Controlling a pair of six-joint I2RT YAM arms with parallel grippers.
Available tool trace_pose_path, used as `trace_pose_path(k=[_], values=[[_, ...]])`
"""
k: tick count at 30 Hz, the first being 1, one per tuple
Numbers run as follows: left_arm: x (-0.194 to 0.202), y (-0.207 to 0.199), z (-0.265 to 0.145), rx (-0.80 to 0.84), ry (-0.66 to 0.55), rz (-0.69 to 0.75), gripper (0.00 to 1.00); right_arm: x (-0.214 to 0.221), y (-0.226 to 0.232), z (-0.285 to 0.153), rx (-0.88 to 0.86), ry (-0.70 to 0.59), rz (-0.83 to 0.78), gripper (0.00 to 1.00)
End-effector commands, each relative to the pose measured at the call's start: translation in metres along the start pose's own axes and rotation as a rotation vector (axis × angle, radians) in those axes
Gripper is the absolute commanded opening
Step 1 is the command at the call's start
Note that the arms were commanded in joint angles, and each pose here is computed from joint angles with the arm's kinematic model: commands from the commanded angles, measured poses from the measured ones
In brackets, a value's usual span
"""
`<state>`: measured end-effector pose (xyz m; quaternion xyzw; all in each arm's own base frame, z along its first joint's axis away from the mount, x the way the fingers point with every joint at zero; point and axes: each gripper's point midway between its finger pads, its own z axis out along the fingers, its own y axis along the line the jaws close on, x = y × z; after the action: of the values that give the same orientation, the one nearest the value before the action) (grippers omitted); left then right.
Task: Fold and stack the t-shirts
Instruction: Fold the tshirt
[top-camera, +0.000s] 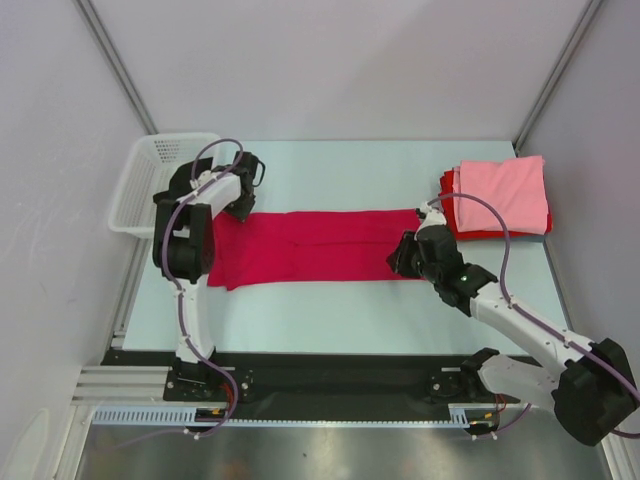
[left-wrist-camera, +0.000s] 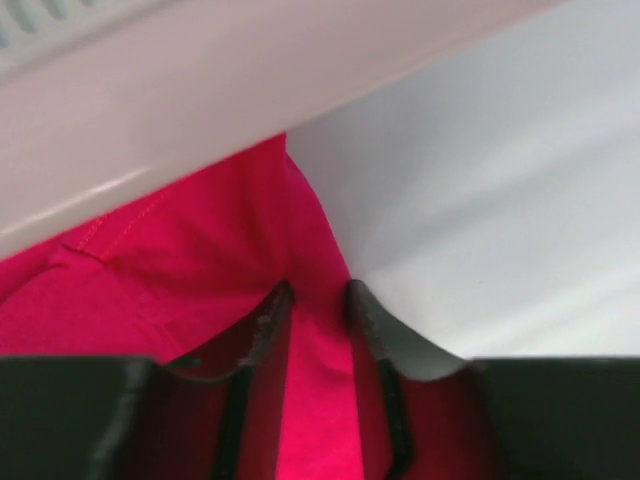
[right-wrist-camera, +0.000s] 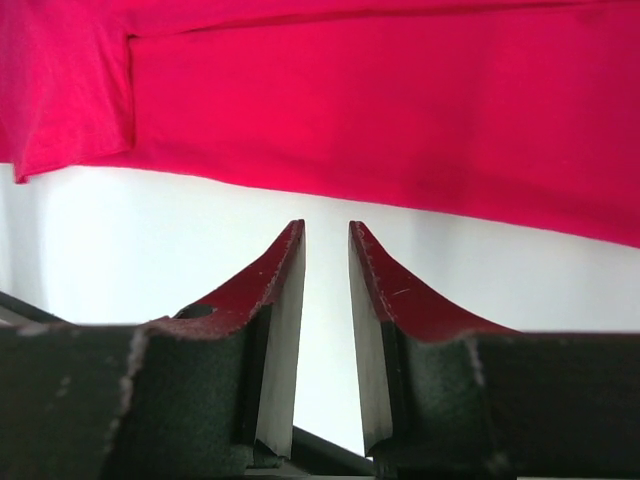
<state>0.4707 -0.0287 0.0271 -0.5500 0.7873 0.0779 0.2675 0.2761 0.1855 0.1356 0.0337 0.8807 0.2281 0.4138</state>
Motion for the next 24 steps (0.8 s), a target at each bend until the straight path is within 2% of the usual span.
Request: trace_pose_path(k=[1,3,5,7,8,9,11,17,24], values=[[0.005,-0.015,0.004,0.022,0.067,-0.035,0.28,0.004,-0.018,-0.004,0.071,-0.009,-0.003,0.29],[0.010,-0.014,0.010,0.013,0.095,-0.051,0.22,0.009,-0.033,-0.004,0.143,-0.008,-0.001,0.29],[0.009,-0.015,0.010,0.014,0.089,-0.053,0.20,0.017,-0.057,-0.008,0.261,-0.007,0.030,0.36],[0.005,-0.016,0.011,0.016,0.074,-0.058,0.10,0.017,-0.077,-0.016,0.362,-0.035,0.057,0.46],[0.004,-0.017,0.011,0.017,0.072,-0.061,0.00,0.019,-0.085,-0.019,0.395,-0.048,0.097,0.49],[0.003,-0.019,0.010,0.024,0.072,-0.068,0.00,0.021,-0.090,-0.021,0.417,-0.055,0.111,0.54],[0.002,-0.024,0.011,0.036,0.078,-0.073,0.00,0.022,-0.103,-0.025,0.450,-0.071,0.166,0.55],[0.001,-0.042,0.018,0.064,0.083,-0.071,0.00,0.026,-0.141,-0.020,0.513,-0.019,0.328,0.53],[0.002,-0.080,0.026,0.139,0.112,-0.079,0.00,0.032,-0.158,0.000,0.484,0.055,0.404,0.47]])
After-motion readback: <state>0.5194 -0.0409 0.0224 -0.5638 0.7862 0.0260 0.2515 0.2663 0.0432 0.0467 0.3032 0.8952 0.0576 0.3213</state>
